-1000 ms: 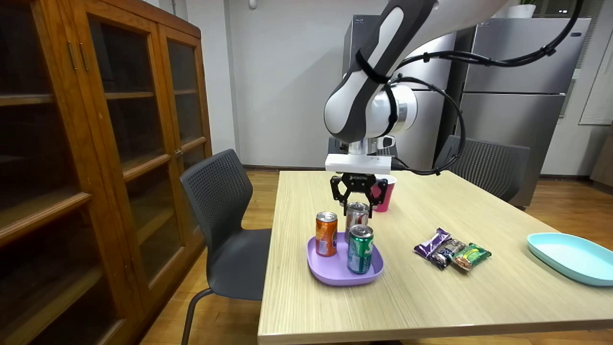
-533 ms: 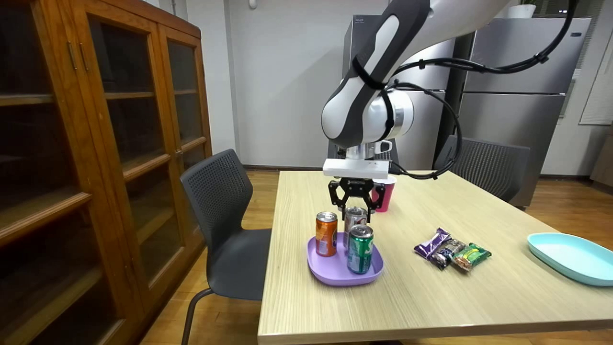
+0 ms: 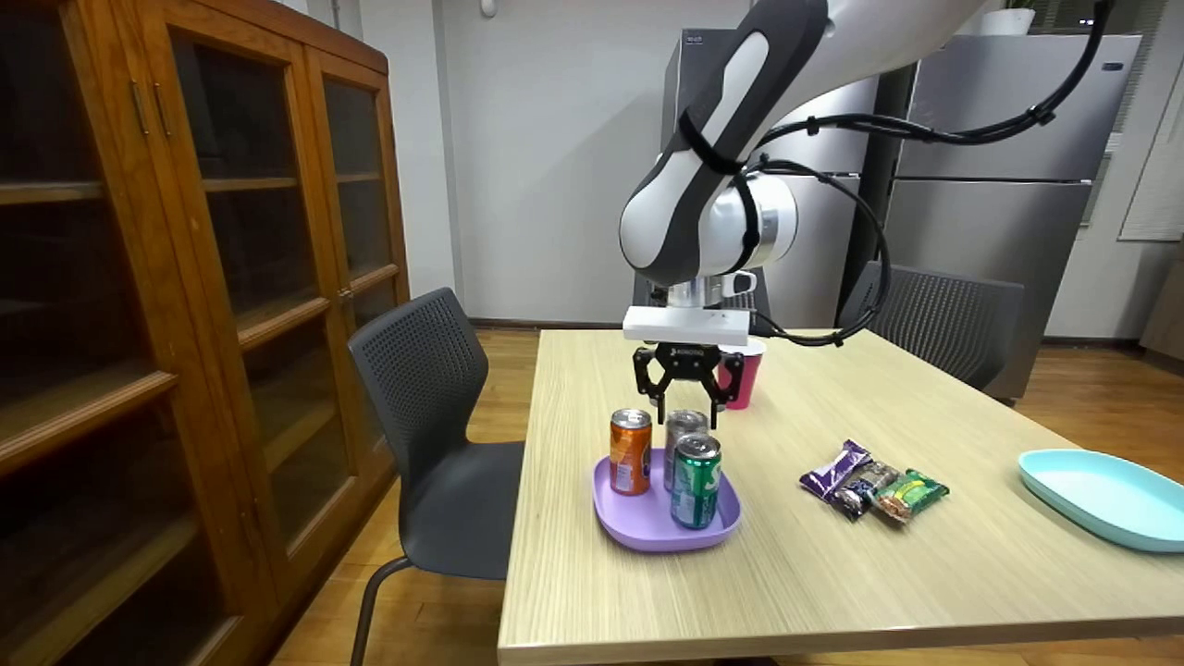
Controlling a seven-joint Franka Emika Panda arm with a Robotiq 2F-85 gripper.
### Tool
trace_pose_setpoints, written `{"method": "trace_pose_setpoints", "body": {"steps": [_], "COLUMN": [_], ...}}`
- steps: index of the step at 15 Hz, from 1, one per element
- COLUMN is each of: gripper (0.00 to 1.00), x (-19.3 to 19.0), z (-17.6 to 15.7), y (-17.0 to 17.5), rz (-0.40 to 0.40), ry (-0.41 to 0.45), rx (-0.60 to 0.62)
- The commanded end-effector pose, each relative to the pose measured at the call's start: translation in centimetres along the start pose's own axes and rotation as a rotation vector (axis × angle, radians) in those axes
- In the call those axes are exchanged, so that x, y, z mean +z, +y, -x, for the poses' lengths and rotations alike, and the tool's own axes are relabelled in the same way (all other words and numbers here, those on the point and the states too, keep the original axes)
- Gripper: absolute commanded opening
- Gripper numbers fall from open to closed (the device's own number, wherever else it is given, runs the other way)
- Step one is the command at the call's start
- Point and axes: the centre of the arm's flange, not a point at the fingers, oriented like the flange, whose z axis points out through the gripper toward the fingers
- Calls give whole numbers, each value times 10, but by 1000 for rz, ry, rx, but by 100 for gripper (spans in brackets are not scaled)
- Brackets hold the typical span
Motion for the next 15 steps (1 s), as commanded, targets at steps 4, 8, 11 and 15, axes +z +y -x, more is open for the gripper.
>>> {"method": "trace_pose_setpoints", "body": {"steps": [4,8,11,15], "gripper": [100,100,100,100], "x": [-15,-27,-39,-53], "z": [-7,-11,-16,-22], "y": [-7,-2,4,20], "rz": [2,-8,-16,-23], "ry": [-1,20,38,59], "rx": [-11,0,9,31]}}
